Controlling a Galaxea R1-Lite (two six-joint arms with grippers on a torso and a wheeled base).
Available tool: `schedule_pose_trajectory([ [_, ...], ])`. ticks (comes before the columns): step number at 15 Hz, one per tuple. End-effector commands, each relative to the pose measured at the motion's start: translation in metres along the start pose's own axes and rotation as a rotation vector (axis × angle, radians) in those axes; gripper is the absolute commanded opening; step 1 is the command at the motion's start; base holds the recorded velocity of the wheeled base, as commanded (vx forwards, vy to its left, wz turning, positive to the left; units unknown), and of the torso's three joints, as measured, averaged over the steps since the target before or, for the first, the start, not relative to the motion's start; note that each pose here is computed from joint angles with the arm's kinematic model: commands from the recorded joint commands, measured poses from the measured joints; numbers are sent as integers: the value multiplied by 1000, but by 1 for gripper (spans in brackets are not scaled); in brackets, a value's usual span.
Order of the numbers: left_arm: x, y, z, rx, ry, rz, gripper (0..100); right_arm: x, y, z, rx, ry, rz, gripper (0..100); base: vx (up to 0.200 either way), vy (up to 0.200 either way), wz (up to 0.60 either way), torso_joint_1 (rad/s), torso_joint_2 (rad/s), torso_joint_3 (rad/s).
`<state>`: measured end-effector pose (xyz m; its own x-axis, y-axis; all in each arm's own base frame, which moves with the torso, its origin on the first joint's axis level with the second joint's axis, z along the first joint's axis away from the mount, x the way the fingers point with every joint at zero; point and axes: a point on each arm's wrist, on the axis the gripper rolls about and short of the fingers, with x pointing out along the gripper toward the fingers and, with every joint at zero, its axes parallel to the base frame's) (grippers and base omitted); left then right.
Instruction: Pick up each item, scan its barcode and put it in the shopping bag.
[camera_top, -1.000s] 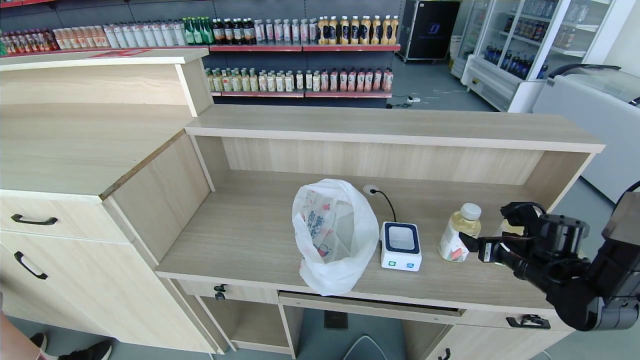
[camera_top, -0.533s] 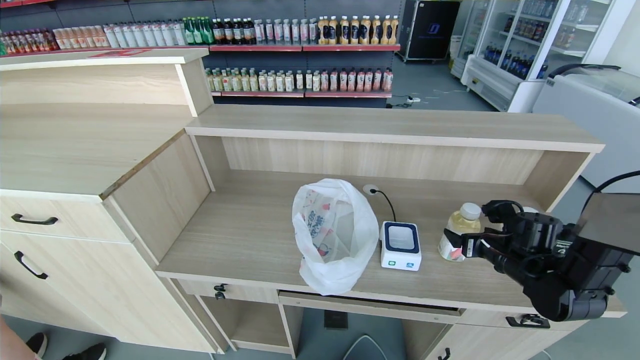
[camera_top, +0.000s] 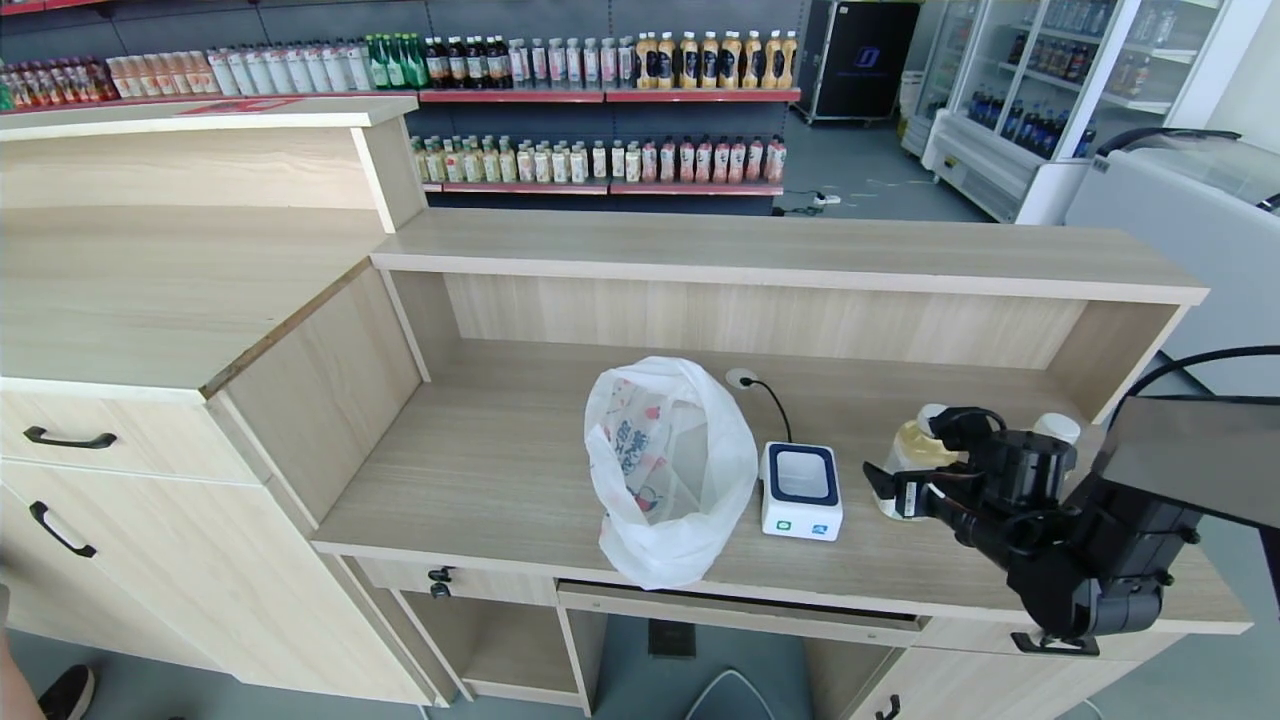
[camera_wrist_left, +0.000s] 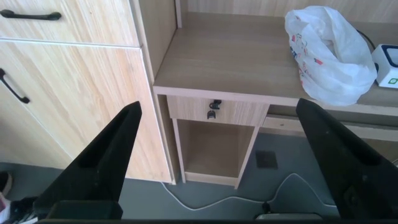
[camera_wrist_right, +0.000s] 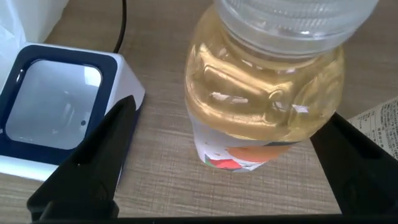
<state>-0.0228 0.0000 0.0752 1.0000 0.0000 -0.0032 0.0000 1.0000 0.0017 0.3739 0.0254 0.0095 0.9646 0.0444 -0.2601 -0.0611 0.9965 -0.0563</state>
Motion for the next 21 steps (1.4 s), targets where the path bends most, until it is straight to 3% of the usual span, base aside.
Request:
schedule_pose_trajectory([
  [1,0,0,0,0,0,0,100,10,1,0,6,-18,0,100,0,0,0,0,0,0],
  [18,0,0,0,0,0,0,100,49,4,-7,6,-85,33,100,0,0,0,0,0,0],
  [19,0,0,0,0,0,0,100,49,4,-8,6,-84,41,0,0,0,0,0,0,0],
  [21,0,0,0,0,0,0,100,51,2,-4,2,-95,43,0,0,0,0,0,0,0],
])
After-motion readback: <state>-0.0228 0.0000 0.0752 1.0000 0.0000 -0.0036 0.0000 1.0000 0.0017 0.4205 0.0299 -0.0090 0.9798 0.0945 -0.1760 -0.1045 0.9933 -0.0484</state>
